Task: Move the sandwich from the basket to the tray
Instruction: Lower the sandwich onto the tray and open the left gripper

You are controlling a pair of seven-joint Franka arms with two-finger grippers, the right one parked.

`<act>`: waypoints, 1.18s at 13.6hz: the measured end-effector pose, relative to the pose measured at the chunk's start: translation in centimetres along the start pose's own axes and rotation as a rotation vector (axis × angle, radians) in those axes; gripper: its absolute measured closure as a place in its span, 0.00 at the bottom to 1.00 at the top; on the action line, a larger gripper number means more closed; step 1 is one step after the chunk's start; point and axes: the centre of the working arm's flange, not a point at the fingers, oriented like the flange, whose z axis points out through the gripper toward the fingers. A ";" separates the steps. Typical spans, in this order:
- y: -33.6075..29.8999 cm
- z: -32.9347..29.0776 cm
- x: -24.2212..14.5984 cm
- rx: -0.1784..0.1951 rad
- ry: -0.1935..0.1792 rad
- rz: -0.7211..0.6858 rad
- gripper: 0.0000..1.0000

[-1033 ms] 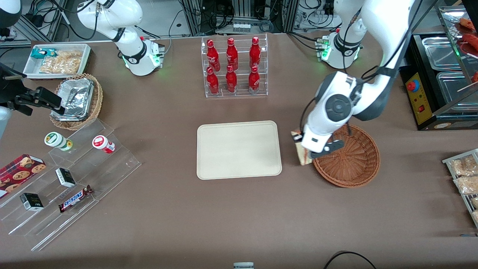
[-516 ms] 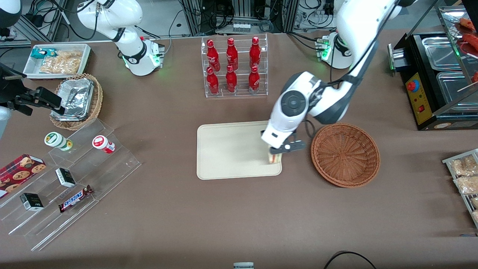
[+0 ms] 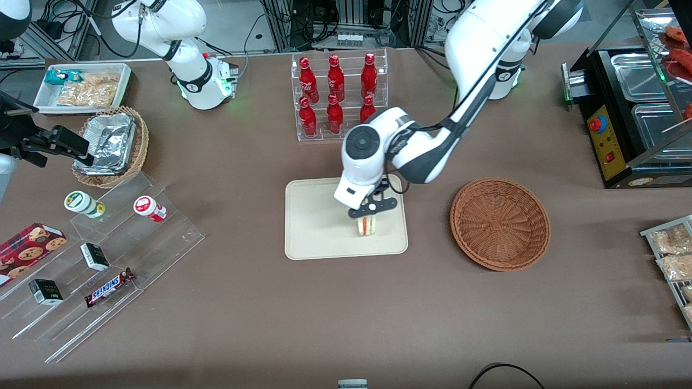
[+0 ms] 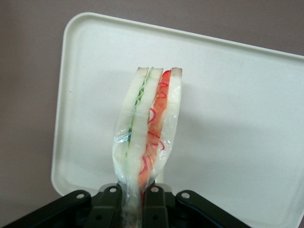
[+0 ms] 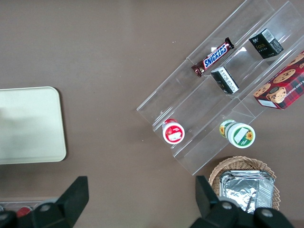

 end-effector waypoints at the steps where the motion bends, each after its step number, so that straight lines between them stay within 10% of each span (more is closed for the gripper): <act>1: 0.7 0.4 -0.3 -0.002 0.001 -0.003 0.85; 12: 3.6 4.0 -1.4 -0.001 -0.028 0.031 0.85; 16: 3.8 3.7 -1.2 -0.009 -0.024 0.033 0.48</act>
